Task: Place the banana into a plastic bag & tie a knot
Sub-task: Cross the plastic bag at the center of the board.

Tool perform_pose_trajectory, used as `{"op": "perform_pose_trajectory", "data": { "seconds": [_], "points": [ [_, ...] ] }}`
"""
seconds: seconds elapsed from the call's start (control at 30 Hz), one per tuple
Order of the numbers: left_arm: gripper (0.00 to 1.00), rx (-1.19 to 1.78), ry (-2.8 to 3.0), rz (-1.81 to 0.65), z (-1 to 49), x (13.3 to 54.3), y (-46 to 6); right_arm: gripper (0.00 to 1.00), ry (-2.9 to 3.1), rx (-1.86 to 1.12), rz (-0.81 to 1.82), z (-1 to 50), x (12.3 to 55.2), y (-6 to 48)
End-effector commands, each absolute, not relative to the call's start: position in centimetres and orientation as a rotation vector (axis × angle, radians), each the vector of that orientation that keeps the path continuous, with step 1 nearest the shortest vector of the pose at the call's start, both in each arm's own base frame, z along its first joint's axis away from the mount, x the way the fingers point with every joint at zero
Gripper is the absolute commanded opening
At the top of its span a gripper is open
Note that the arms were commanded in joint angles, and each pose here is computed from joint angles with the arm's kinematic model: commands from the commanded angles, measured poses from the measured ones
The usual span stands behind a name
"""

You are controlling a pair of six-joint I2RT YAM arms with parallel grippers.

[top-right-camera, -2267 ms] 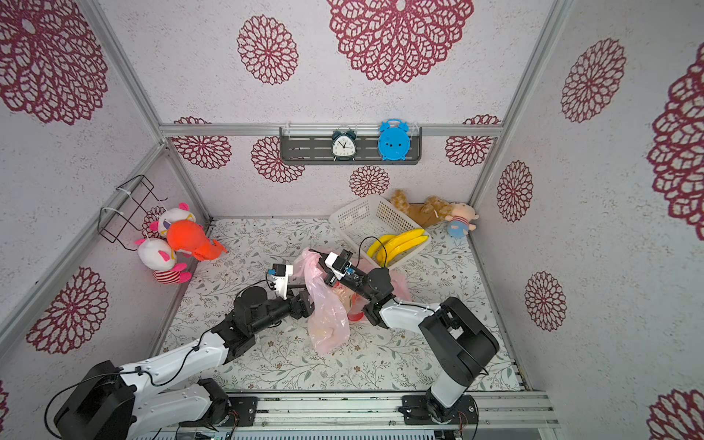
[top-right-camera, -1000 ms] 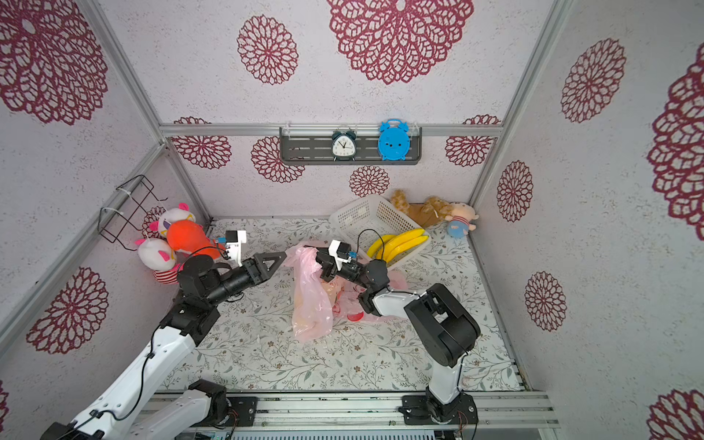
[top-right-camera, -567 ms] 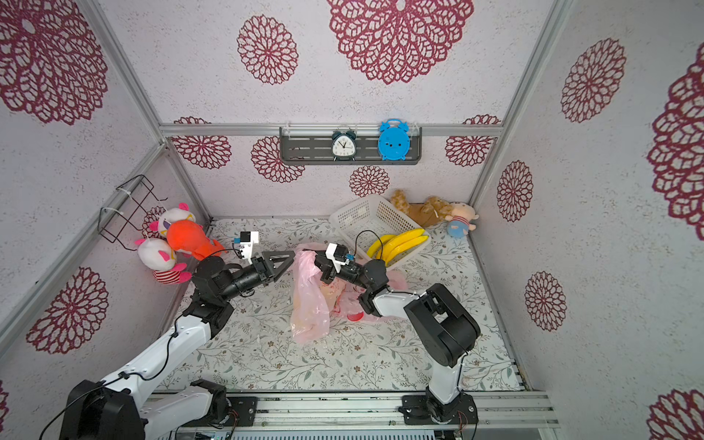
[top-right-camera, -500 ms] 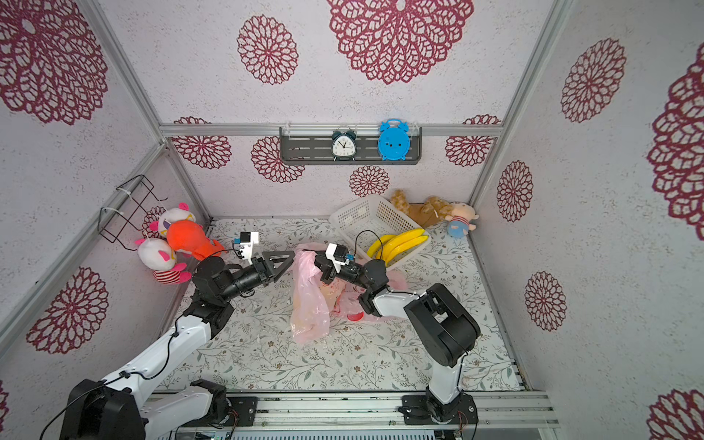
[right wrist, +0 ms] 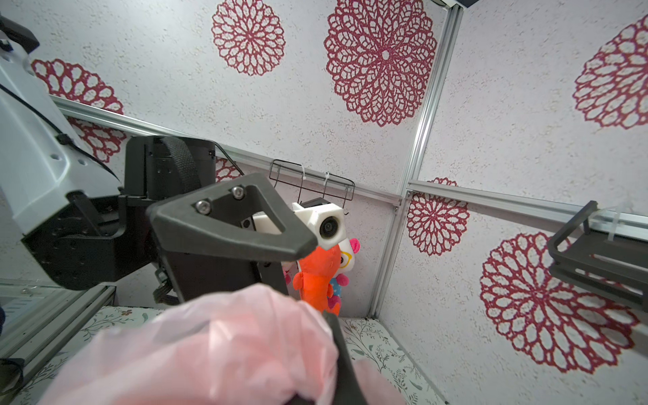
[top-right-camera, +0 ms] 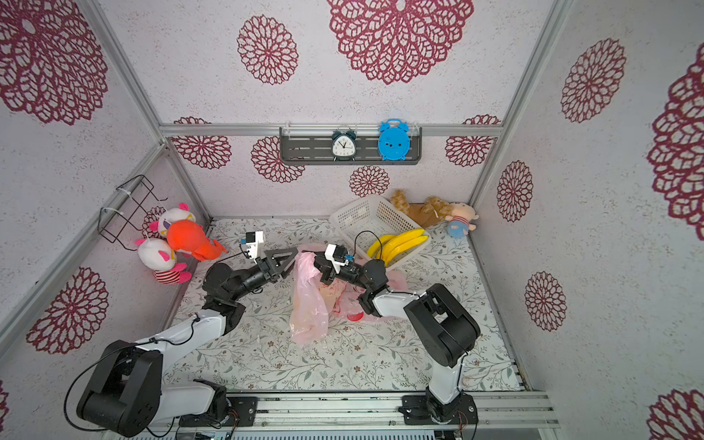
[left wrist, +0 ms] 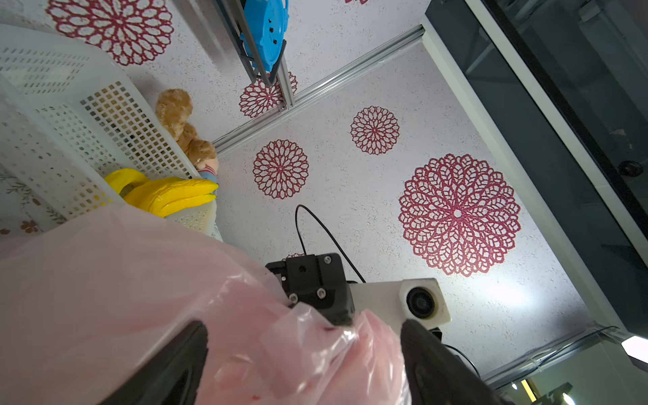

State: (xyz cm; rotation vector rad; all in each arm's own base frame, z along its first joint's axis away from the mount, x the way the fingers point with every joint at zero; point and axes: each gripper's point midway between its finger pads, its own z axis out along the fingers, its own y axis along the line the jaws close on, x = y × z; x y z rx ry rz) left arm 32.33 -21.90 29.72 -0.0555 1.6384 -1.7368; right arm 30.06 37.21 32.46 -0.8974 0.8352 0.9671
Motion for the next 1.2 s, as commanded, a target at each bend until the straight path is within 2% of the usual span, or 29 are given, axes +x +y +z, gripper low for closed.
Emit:
{"op": "perform_pose_trajectory", "data": {
  "seconds": [0.0, 0.27, 0.7, 0.8, 0.97, 1.17],
  "points": [
    [0.91, -0.059, 1.591, -1.872, 31.4, 30.2, -22.4, 0.00, 0.806, -0.882, 0.941, 33.1, 30.0, 37.0],
    [0.91, -0.067, 1.580, -1.824, 31.9, 28.7, -22.1, 0.00, 0.826, -0.882, 0.946, 32.3, 30.3, 37.1],
    [0.90, -0.146, 1.618, -1.766, 29.5, 30.6, -21.9, 0.00, 0.822, -0.889, 0.961, 32.4, 29.9, 37.1],
    [0.83, -0.158, 1.600, -1.767, 29.7, 31.1, -21.7, 0.00, 0.823, -0.892, 0.967, 32.3, 29.9, 37.2],
    [0.64, -0.161, 1.545, -1.801, 31.2, 31.5, -21.4, 0.00, 0.826, -0.897, 0.975, 32.2, 29.9, 37.3],
    [0.63, -0.158, 1.503, -1.821, 32.4, 31.6, -20.9, 0.00, 0.830, -0.905, 0.980, 32.0, 29.8, 37.4]
  ]
}}
